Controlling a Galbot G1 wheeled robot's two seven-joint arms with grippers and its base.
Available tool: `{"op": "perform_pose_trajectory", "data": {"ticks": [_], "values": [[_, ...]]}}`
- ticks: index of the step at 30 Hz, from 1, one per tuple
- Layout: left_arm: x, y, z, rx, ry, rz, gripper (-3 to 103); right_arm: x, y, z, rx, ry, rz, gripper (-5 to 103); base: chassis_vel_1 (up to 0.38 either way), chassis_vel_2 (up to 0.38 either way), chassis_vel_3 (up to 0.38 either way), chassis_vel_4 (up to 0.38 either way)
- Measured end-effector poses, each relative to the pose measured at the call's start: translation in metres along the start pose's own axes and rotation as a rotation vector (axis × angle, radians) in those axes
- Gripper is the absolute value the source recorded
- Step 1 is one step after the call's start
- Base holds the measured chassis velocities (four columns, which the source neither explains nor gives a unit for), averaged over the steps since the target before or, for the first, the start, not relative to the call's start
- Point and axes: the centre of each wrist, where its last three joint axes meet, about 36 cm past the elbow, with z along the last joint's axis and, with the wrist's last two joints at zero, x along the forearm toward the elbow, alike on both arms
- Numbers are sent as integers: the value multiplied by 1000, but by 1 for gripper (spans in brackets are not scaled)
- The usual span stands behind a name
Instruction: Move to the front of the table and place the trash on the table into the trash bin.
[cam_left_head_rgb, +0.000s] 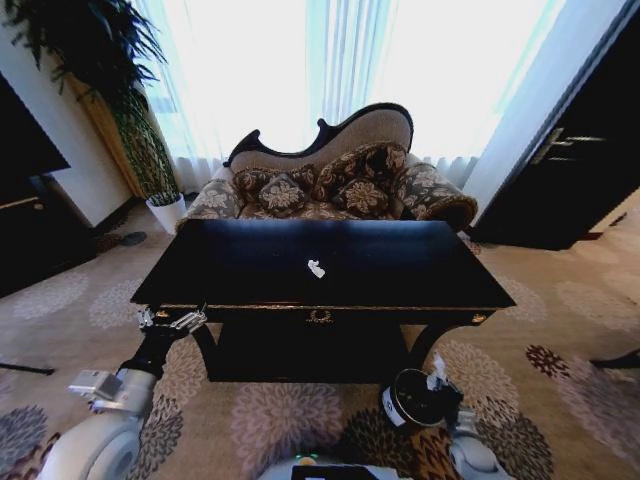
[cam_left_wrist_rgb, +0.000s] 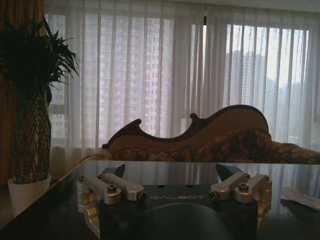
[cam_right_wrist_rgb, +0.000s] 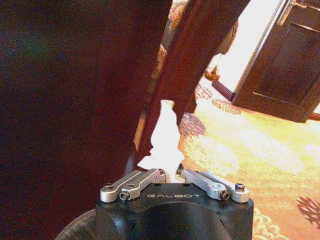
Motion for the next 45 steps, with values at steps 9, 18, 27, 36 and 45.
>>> {"op": "perform_pose_trajectory", "data": {"ticks": [9, 18, 27, 36, 45], "values": [[0, 0, 0, 0, 0, 0, 100, -13, 1, 35, 70, 83, -15, 2, 0, 0, 0, 0], [0, 0, 0, 0, 0, 0, 100, -21, 17, 42, 79, 112, -25, 3, 0, 0, 0, 0], [0, 0, 0, 0, 0, 0, 100, -18, 19, 49, 79, 137, -37, 20, 0, 0, 0, 0], [0, 0, 0, 0, 0, 0, 100, -16, 30, 50, 64, 142, -45, 52, 0, 0, 0, 0], [0, 0, 0, 0, 0, 0, 100, -14, 35, 50, 53, 139, -50, 85, 0, 0, 0, 0]]}}
